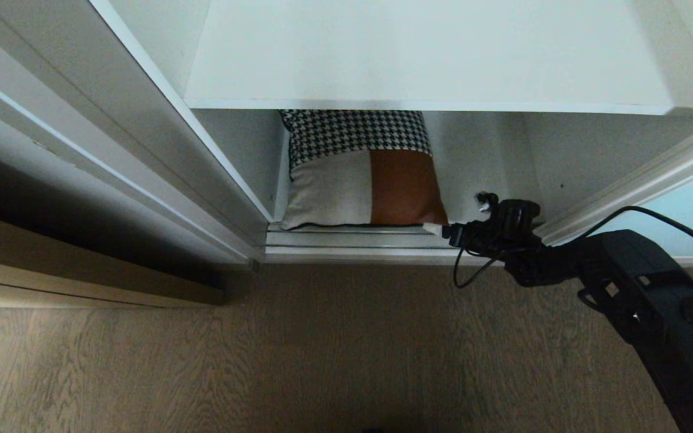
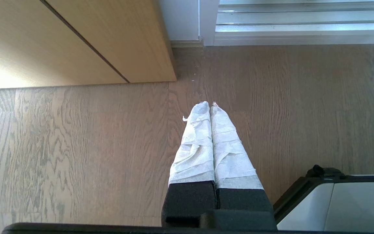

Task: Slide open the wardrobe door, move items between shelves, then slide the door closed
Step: Place the pillow on the higher shelf

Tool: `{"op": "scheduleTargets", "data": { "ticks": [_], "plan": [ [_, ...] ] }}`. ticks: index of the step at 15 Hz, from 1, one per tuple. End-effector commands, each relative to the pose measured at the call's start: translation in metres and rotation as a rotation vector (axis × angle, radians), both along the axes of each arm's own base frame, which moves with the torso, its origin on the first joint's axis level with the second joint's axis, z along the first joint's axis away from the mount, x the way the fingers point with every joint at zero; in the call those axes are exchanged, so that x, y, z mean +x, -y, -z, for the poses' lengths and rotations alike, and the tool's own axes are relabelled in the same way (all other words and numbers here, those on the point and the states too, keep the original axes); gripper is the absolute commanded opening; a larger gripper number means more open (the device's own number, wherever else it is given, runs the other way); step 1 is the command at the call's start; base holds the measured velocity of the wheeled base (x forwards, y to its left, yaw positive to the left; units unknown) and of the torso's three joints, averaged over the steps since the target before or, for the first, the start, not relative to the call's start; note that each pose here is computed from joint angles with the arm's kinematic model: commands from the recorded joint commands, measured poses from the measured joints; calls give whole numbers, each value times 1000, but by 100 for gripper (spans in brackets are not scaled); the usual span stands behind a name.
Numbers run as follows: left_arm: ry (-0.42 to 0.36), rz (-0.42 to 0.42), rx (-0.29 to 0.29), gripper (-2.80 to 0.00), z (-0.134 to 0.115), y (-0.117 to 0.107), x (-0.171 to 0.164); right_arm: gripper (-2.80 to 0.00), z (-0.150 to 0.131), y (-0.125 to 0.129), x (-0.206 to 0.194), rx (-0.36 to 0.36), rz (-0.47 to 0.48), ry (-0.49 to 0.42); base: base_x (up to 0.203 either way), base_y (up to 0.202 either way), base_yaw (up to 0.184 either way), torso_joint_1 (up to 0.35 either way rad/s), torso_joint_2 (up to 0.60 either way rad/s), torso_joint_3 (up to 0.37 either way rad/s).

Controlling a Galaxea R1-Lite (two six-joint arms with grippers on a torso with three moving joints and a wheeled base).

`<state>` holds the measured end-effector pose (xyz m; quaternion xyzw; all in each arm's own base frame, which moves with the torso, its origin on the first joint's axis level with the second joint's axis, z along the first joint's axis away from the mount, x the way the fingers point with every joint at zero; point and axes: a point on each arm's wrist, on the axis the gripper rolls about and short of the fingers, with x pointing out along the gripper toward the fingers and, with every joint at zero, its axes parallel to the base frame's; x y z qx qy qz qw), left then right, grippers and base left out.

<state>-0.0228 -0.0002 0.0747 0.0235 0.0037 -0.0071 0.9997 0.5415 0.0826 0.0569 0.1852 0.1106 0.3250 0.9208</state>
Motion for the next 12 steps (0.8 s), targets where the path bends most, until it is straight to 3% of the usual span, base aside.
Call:
{"op": "scheduleTargets", "data": {
  "ticks": [1,12],
  "plan": [
    [-2,0,0,-280,0,0,0,0,7,0,1,3,2,-2,0,0,0,0,0,0],
    [-2,0,0,-280,0,0,0,0,7,18,4,-2,78,-2,0,0,0,0,0,0]
  ]
}}
